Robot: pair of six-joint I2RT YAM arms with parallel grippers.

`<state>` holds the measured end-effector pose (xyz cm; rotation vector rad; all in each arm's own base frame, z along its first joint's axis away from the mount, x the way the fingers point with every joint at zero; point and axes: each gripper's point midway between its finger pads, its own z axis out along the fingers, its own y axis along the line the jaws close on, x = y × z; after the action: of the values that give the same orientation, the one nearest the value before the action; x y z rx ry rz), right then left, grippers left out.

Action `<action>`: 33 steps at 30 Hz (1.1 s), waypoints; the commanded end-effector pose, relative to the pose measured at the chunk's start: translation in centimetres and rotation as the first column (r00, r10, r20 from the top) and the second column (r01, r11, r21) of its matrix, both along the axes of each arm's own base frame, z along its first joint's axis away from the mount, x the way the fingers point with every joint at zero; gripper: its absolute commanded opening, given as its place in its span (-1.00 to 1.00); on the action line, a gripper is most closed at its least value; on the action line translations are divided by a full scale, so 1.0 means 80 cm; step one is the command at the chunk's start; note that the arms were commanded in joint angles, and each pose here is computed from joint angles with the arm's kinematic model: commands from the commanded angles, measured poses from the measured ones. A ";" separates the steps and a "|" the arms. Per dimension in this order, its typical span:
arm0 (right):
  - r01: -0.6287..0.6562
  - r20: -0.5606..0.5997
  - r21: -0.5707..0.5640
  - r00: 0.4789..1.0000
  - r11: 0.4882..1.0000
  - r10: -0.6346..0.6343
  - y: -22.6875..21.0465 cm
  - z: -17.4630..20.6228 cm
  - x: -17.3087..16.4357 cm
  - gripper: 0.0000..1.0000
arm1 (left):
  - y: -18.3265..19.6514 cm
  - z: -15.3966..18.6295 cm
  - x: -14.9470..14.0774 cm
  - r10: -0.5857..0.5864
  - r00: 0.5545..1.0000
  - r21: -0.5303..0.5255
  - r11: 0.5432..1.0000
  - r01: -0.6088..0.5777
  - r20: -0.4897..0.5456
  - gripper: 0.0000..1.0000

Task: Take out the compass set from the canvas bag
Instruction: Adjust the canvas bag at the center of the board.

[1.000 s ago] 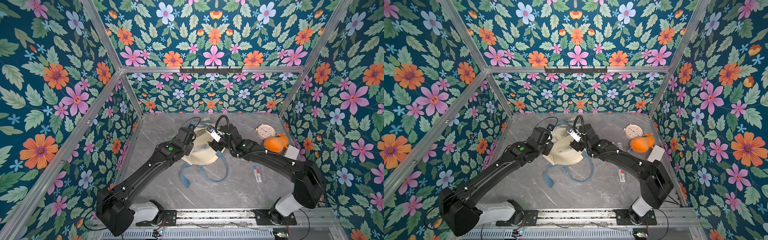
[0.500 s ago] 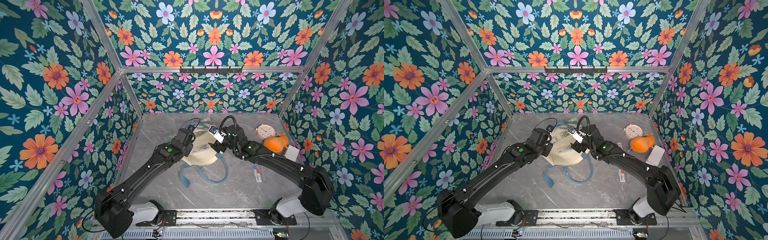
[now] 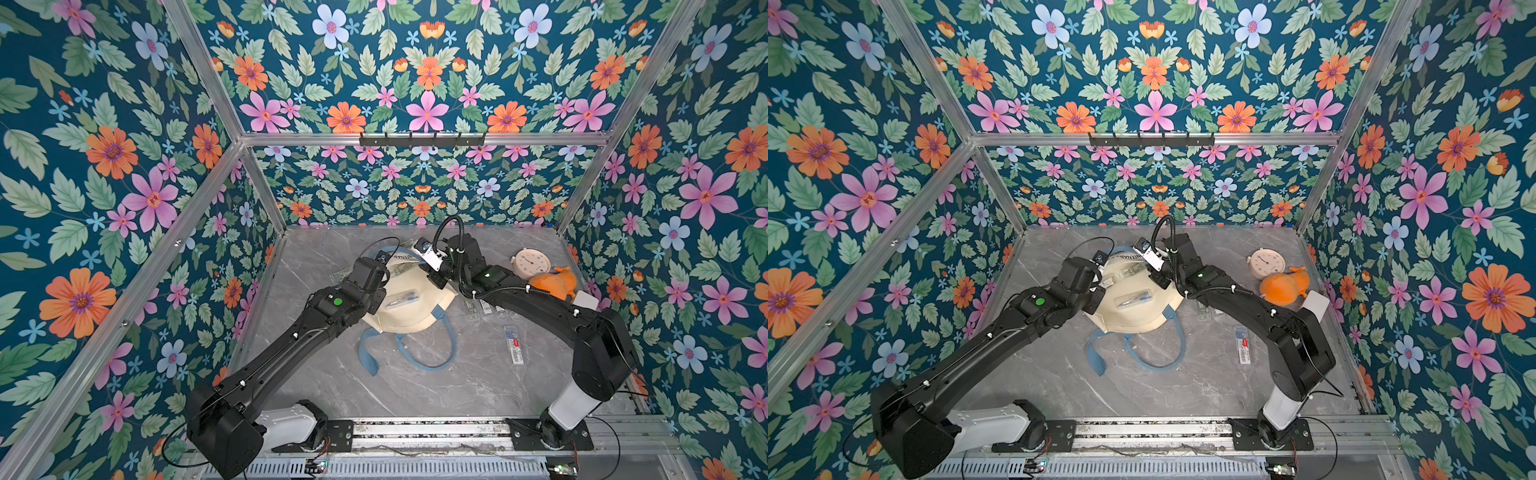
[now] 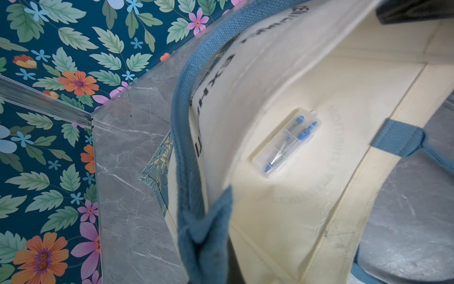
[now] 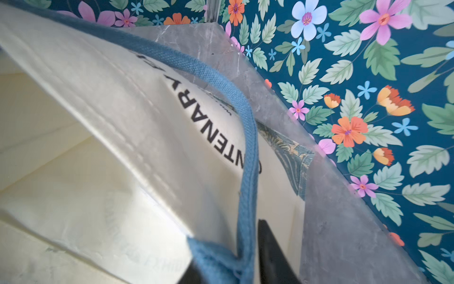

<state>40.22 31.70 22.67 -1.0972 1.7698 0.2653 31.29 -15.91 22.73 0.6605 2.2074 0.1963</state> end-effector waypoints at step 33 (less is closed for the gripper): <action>-0.087 -0.116 0.138 0.988 0.987 0.104 0.026 0.026 -0.028 -0.71 | -0.040 0.060 0.060 0.013 0.988 0.078 0.997 -0.025 0.157 -0.96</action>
<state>38.77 33.65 23.80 -1.0678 1.8008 0.4832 35.71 -19.82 26.67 0.7126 2.0805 0.3089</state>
